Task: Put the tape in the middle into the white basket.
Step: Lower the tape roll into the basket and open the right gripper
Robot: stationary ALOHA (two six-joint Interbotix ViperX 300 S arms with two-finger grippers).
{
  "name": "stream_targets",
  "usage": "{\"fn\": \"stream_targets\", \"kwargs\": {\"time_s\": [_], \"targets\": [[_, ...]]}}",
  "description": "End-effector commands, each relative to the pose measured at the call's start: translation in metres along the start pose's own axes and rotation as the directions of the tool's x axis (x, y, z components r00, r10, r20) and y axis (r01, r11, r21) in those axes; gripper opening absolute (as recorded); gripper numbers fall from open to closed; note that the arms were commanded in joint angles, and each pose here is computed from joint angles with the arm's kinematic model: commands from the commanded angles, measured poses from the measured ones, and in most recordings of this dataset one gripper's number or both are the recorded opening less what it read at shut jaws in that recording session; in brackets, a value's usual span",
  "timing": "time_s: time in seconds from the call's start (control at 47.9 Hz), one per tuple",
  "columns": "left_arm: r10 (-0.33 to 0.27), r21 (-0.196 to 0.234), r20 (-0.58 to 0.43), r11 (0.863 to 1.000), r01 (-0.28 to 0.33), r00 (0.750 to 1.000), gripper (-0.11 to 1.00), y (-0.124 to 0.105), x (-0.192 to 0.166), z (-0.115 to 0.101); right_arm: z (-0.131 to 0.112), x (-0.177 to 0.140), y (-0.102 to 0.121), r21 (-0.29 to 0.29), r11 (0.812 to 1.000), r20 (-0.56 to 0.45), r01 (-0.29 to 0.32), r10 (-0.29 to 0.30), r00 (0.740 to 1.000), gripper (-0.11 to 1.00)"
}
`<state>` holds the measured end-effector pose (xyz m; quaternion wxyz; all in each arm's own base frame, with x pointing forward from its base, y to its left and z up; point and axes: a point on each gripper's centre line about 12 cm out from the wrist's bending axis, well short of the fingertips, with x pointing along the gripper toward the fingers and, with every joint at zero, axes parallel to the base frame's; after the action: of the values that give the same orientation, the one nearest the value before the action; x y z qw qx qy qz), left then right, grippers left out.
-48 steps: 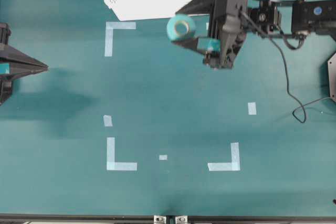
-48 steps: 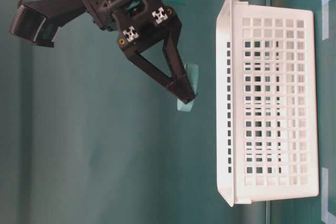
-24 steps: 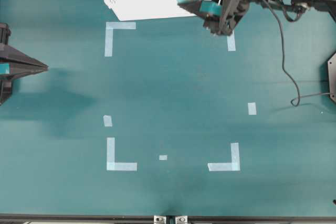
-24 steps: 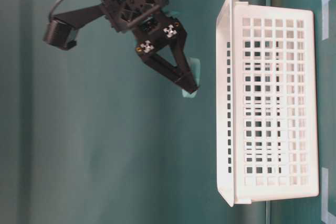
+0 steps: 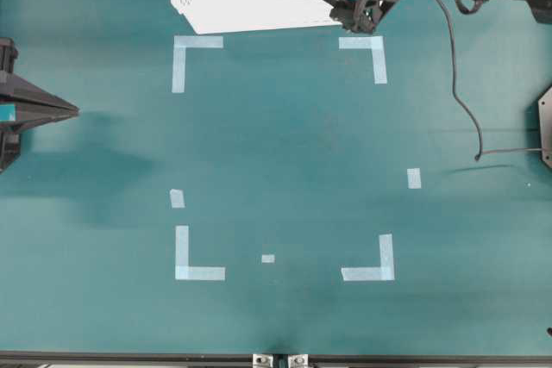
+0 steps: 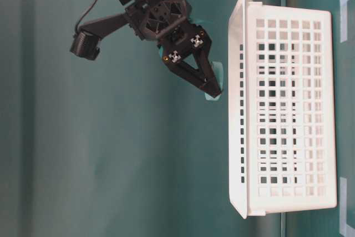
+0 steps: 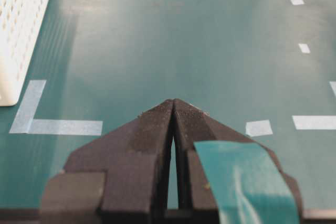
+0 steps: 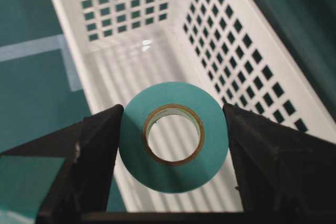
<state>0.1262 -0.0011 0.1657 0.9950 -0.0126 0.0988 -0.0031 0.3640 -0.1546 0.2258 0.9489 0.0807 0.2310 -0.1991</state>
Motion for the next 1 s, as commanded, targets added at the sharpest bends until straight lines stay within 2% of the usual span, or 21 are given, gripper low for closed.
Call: {"fn": "stream_targets", "kwargs": {"time_s": [0.0,0.313,0.981], "targets": [[-0.003,0.002,0.012,1.000,0.003,1.000,-0.11,0.000,0.000,0.005,0.016,-0.002,-0.004,-0.001,1.000,0.046,0.006,-0.006,0.999,0.66],[-0.002,0.002,0.012,1.000,0.002,1.000,-0.11,0.000,0.000,0.005,0.015,0.000,-0.019,0.015,0.999,0.042,0.039,-0.039,0.998,0.66],[-0.002,0.002,0.011,1.000,0.002,1.000,-0.11,0.000,0.000,0.005,0.012,0.001,-0.025,0.025,0.998,0.035,0.053,-0.054,0.998,0.66]]}}
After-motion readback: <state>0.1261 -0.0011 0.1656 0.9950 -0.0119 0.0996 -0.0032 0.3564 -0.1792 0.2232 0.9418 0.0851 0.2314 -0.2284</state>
